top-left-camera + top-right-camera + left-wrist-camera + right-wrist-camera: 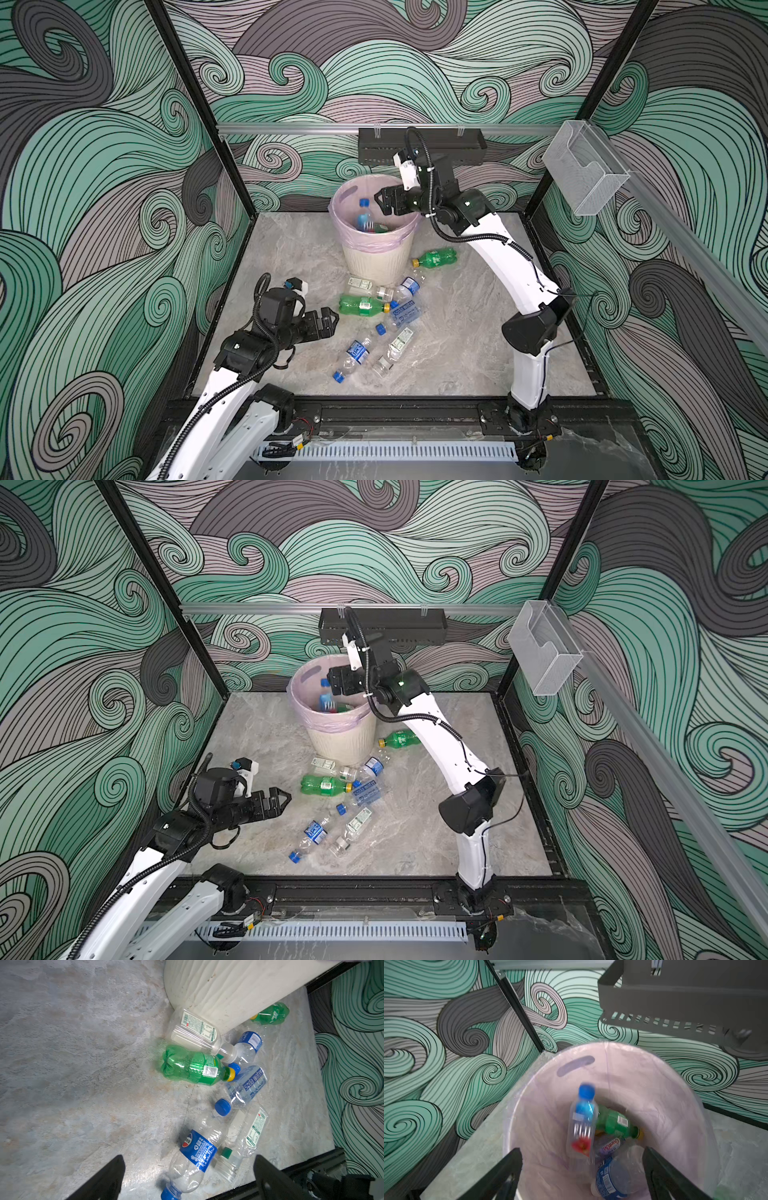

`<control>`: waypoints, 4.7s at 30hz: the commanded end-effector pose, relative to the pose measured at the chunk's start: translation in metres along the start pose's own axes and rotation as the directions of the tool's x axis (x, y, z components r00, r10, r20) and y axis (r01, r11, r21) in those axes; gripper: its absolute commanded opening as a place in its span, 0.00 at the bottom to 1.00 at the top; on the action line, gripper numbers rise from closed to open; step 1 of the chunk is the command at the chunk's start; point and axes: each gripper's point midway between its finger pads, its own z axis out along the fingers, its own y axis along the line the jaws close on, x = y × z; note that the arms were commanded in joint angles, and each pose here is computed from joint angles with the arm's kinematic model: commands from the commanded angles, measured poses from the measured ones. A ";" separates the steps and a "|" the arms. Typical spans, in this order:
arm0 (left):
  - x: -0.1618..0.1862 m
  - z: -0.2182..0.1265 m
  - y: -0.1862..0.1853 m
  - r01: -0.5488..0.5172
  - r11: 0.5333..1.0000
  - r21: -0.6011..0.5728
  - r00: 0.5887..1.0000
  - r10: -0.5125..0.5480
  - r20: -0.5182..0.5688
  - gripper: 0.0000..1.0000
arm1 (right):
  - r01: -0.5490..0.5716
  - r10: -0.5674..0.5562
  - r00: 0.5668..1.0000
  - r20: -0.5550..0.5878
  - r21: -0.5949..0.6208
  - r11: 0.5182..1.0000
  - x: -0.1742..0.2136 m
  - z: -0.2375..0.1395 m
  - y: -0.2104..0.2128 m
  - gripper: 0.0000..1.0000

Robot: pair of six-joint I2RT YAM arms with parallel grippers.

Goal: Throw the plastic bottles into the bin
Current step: 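Lift the blue-capped bottle over the bin with the right gripper and release, then withdraw the right arm while the left gripper reaches to a clear bottle, then grasp the clear bottle nearest the robot with the left gripper, then carry the clear bottle over the bin with the left gripper and release, then withdraw the left arm while the right gripper reaches to the flat clear bottle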

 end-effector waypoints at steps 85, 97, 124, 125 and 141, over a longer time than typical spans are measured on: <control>0.020 0.056 -0.023 -0.324 0.916 -0.236 0.944 0.329 -0.020 0.47 | -0.254 0.262 0.965 -0.020 0.190 0.948 0.301 -0.130 -0.081 1.00; -0.031 0.029 -0.066 -0.364 0.908 -0.206 0.916 0.389 0.096 0.49 | -0.249 0.264 0.963 -0.061 0.190 0.950 0.313 -0.116 -0.081 1.00; -0.230 -0.044 -0.153 -0.294 0.953 -0.074 0.864 0.298 0.406 0.95 | -0.265 0.264 0.947 -0.182 0.022 0.964 0.331 -0.126 -0.032 0.92; -0.224 -0.048 -0.145 -0.288 0.953 -0.091 0.863 0.300 0.406 0.95 | -0.255 0.255 0.942 -0.218 0.030 0.967 0.338 -0.126 -0.029 0.92; -0.076 -0.015 -0.018 -0.131 0.968 -0.214 0.963 0.175 0.204 0.89 | -0.258 0.289 0.911 -0.293 0.143 0.956 0.357 -0.090 0.017 0.89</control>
